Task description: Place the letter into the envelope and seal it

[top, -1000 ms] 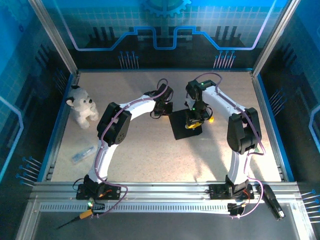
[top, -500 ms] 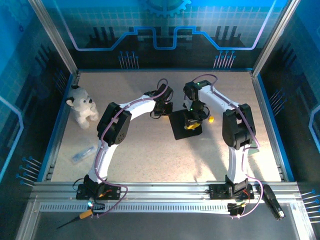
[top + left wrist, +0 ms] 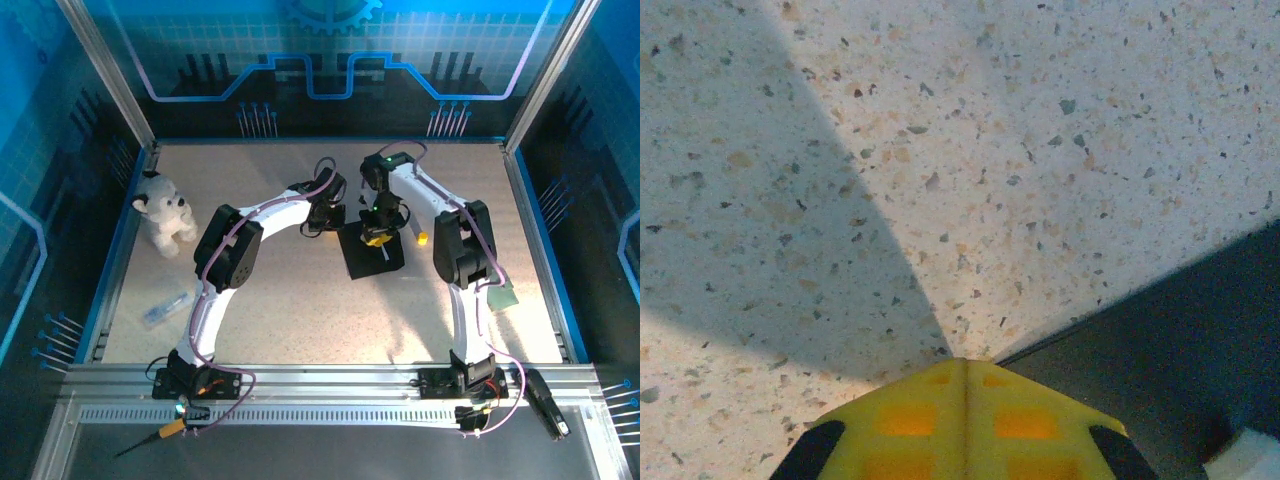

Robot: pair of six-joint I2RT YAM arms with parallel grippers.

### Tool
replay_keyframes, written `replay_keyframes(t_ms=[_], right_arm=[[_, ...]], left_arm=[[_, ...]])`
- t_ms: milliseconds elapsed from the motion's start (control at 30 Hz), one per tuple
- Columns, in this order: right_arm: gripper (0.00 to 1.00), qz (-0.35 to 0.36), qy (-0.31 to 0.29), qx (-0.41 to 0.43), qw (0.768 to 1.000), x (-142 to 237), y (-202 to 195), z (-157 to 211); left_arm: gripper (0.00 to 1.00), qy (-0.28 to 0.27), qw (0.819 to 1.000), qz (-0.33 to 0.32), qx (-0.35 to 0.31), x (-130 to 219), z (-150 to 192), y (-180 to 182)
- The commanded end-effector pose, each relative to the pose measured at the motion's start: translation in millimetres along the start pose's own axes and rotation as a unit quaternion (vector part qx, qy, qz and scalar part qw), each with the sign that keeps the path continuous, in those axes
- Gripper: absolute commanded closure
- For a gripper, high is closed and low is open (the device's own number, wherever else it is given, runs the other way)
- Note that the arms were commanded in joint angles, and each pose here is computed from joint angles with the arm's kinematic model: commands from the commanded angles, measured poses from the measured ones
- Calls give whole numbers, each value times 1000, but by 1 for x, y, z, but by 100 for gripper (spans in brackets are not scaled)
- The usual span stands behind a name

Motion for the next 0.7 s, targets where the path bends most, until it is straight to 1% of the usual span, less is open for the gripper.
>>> replay_keyframes(t_ms=[0, 233, 467, 567, 667], right_arm=[[98, 23, -7, -25, 999, -17, -10, -16], [98, -3, -64, -32, 997, 16, 0, -32], [98, -37, -130, -32, 990, 71, 6, -29], [98, -43, -140, -28, 989, 89, 3, -19], [98, -41, -126, -18, 991, 96, 0, -5]], left_arm=[[100, 26, 1000, 1, -9, -2, 14, 3], [100, 29, 1000, -2, -7, -3, 18, 5], [100, 33, 999, -7, -9, -4, 22, 7], [100, 32, 999, -7, -10, -3, 22, 7], [100, 31, 999, -7, -11, -2, 20, 7]])
Point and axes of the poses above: each hand's point on the last joint's axis, 136 mm out from that joint toward the fingers, its own x axis back along the fingers, its own y axis along the line the jaws close on, z = x × y, the point moved 1 cm from there along x, back along the fingers, and after that the axes turned 15 degrees about -x, right-handed, at the moved point
